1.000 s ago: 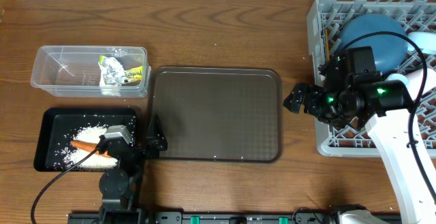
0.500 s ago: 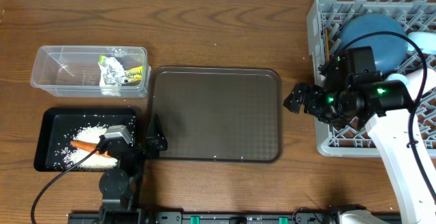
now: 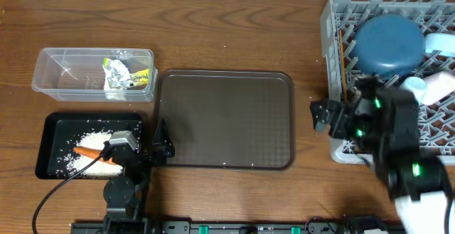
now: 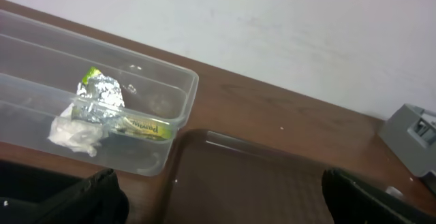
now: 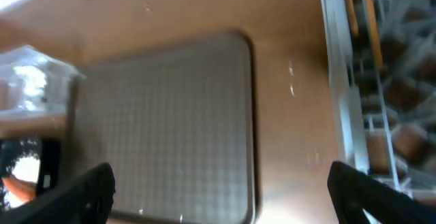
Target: Sort waste into correct bins and load items into the dishwasher rack
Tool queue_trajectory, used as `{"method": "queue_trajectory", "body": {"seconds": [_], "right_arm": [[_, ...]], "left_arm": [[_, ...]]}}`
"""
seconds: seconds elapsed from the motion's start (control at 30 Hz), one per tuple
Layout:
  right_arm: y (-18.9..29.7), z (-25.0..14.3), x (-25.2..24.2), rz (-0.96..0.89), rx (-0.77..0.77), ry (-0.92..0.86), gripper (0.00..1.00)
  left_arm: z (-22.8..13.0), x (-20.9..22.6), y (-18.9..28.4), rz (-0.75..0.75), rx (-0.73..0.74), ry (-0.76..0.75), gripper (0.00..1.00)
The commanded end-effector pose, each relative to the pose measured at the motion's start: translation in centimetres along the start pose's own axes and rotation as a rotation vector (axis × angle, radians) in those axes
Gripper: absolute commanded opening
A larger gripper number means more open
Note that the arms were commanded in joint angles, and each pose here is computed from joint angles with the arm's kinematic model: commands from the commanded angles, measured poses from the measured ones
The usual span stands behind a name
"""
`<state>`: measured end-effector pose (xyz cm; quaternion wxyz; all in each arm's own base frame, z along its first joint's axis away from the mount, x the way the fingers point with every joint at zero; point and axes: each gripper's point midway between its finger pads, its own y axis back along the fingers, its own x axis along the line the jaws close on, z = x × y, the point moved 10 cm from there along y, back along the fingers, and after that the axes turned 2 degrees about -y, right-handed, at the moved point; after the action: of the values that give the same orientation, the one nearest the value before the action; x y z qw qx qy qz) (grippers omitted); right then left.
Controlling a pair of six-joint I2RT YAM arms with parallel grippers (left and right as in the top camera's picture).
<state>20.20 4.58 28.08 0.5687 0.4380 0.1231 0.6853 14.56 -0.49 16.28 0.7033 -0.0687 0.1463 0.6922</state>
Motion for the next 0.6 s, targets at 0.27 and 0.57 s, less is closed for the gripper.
{"method": "queue_trajectory", "body": {"seconds": [0.27,0.57], "right_arm": [[1.5,-6.0,-2.6,0.145,-0.347,0.196,0.99],[0.6,-7.7,-3.7,0.229,-0.545,0.235,0.99]], "left_arm": [[-1.0,0.4,-0.1,0.026,0.042,-0.021,0.98],[-1.0,0.4,-0.1,0.026,0.042,-0.021,0.98]]}}
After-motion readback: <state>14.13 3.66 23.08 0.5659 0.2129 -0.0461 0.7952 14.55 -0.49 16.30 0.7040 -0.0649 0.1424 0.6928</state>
